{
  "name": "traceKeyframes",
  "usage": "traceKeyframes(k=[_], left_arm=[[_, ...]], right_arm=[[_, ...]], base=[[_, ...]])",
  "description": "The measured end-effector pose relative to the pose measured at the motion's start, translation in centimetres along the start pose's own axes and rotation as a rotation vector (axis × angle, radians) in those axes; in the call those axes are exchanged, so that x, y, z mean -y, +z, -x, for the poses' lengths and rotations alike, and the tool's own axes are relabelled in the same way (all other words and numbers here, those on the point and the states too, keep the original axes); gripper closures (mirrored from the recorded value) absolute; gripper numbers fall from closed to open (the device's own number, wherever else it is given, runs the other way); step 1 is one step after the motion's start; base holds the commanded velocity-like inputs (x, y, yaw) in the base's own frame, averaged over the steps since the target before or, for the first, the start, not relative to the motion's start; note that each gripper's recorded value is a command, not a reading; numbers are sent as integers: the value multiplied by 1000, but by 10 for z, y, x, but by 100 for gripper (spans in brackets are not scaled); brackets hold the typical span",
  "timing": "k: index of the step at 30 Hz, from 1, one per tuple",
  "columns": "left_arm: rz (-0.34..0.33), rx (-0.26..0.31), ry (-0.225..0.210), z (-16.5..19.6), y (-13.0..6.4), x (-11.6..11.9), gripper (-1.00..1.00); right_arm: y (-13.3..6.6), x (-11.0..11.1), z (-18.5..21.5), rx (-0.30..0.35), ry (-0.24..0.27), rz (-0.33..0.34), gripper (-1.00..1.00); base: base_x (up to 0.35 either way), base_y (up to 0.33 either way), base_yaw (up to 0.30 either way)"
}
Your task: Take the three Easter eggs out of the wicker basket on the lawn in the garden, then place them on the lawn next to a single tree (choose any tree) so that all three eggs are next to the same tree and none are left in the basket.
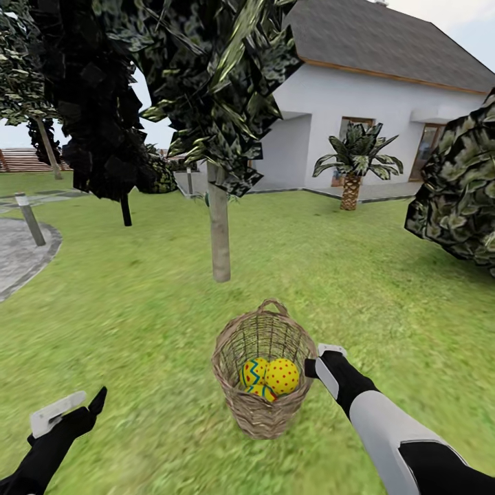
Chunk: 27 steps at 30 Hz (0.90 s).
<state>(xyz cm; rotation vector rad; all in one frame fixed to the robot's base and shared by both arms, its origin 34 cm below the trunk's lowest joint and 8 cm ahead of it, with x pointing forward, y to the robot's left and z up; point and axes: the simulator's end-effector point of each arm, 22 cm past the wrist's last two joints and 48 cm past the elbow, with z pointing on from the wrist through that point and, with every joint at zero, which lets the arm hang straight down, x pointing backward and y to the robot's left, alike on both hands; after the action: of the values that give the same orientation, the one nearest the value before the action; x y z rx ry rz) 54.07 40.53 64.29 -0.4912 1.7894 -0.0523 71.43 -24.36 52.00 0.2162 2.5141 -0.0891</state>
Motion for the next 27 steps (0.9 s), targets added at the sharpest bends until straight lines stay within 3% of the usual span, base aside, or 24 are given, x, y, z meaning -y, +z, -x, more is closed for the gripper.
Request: traceKeyframes(k=[5,6,8,27], left_arm=[[31,9,-2,5,-2,-15,-100],[32,9,-2,5,-2,-16,-100],[33,11,-2,6,-2,-16,-100],[61,17,-9,9,-4,-29,-100]], right_arm=[[0,-4,-2,-5,-8,2,100],[0,-5,-2,-6,12,11,100],[0,1,-2,-3,-7,-2,100],[1,0,-3,-5,-1,2,100]], base=[[327,85,0],[327,87,0],[328,23,0],[329,2,0]])
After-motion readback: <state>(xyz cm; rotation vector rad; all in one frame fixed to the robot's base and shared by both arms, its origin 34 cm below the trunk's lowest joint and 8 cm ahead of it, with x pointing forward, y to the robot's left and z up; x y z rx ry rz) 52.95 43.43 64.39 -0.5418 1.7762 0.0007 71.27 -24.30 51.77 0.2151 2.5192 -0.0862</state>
